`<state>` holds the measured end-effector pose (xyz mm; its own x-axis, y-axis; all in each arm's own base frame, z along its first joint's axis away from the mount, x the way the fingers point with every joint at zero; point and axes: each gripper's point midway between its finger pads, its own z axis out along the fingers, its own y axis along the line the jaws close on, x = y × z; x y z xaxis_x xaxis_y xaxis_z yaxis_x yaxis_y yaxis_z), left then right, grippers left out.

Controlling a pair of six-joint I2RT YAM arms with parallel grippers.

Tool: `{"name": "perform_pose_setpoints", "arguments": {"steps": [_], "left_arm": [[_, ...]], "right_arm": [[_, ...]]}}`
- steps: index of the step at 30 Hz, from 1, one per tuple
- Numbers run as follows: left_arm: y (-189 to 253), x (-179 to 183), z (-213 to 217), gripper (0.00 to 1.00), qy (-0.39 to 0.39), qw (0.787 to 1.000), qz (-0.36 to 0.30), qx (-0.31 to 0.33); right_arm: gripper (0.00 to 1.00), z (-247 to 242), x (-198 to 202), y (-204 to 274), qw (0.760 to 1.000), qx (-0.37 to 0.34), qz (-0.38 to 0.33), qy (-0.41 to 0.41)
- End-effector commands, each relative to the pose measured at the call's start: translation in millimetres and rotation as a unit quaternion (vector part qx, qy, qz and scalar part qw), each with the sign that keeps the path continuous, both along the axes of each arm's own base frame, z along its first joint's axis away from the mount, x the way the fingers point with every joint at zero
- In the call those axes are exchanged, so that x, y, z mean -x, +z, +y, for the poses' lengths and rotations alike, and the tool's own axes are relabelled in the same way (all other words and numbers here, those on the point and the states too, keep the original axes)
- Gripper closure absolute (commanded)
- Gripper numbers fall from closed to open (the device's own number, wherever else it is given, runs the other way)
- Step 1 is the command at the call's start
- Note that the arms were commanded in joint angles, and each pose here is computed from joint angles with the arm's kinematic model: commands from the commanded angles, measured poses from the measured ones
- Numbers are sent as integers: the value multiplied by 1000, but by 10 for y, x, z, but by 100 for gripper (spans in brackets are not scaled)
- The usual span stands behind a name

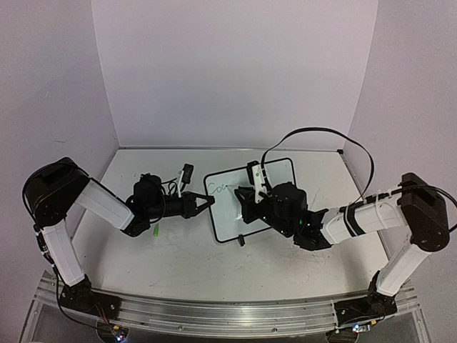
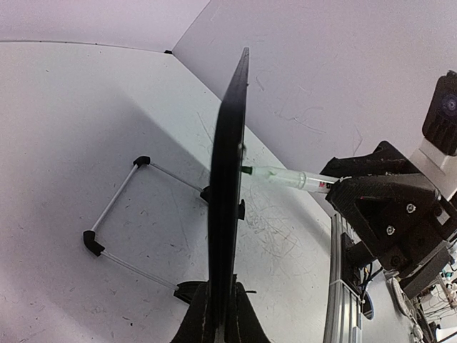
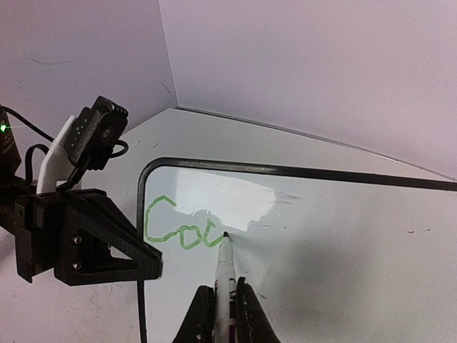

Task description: Write a sentence on the whiteboard

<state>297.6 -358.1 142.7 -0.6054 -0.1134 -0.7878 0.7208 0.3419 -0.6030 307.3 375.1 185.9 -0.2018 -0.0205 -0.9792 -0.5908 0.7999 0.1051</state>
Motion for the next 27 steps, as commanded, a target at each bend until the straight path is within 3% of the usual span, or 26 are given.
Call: {"name": "perform_pose_setpoints", "arguments": {"steps": [1,27], "left_arm": [[73,-12,52,100,6,1000,-2,5],[97,-7,54,100,5,1000,-5,6]], "right_arm": [[100,-74,-120,163,1000,-6,-18,-23],[100,-39,-143,200,999,-7,-24,-21]]}}
